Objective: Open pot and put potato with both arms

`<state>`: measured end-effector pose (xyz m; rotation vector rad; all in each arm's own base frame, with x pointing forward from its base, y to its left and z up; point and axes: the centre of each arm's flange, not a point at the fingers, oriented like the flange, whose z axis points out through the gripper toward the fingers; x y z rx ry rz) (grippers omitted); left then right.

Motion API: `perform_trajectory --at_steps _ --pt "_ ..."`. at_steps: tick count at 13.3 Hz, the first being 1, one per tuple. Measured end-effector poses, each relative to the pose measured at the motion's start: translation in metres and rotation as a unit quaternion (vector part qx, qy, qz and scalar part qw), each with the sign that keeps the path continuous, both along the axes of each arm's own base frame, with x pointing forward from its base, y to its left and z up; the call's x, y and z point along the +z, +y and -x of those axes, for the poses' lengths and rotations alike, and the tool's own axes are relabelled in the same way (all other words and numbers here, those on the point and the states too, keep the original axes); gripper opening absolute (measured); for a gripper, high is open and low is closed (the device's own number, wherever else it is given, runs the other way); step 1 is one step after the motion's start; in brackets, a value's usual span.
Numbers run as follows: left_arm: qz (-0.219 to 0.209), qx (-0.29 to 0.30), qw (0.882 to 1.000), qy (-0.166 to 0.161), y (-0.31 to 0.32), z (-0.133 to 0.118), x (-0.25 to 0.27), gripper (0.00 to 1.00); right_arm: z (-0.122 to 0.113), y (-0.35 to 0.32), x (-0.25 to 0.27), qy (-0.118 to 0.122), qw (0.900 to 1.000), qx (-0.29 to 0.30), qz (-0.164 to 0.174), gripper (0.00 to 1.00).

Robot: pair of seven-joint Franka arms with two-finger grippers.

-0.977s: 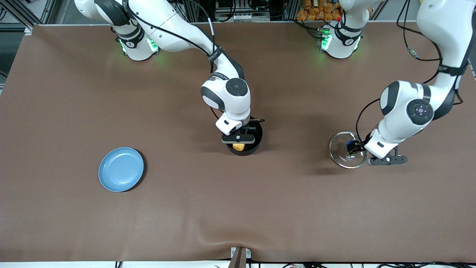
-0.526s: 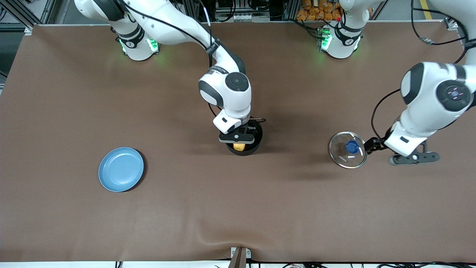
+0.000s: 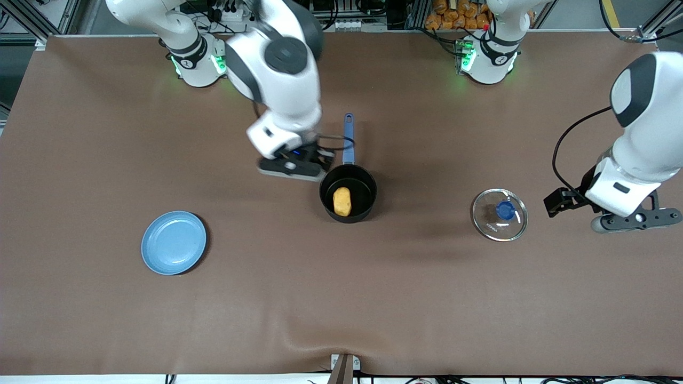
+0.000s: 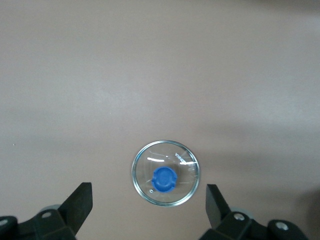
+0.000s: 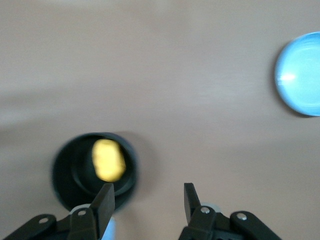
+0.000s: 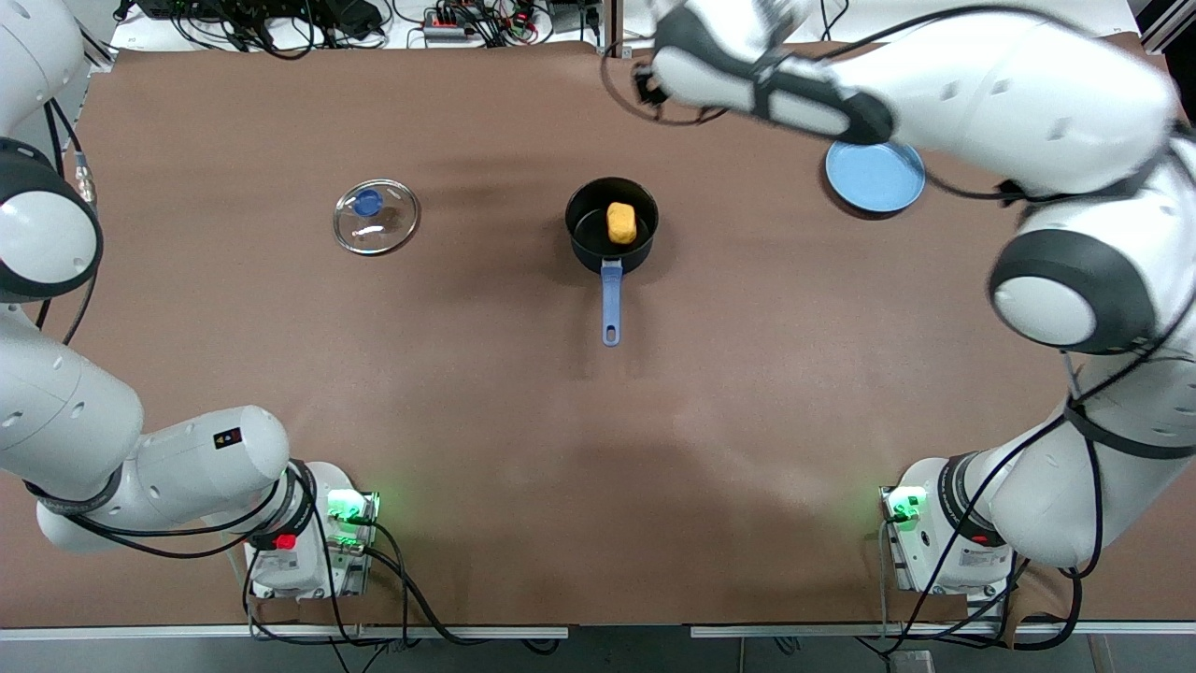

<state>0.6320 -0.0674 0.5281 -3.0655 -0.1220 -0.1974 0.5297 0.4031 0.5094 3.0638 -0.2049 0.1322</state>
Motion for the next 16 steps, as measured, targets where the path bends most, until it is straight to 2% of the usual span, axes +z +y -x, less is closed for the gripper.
perform_trajectory --at_steps 4,7,10,13,16 --pt "-0.005 0.006 1.000 0.001 -0.002 0.014 0.029 1.00 -0.017 -0.138 0.080 0.049 0.998 0.031 0.029 0.65" --pt "-0.001 0.009 1.000 0.004 -0.003 0.019 0.036 1.00 -0.045 -0.257 0.100 0.069 0.994 0.078 0.024 0.69" --pt "-0.001 0.015 1.000 0.017 -0.008 0.034 0.053 1.00 -0.061 -0.350 0.103 0.073 0.996 0.053 -0.013 0.99" --pt "0.014 0.021 0.999 0.027 0.003 0.055 0.079 1.00 -0.064 -0.410 0.107 0.069 0.997 0.021 -0.026 1.00" --pt "0.022 0.021 0.999 0.034 0.022 0.069 0.096 1.00 -0.064 -0.408 0.107 0.069 0.997 0.024 -0.029 1.00"
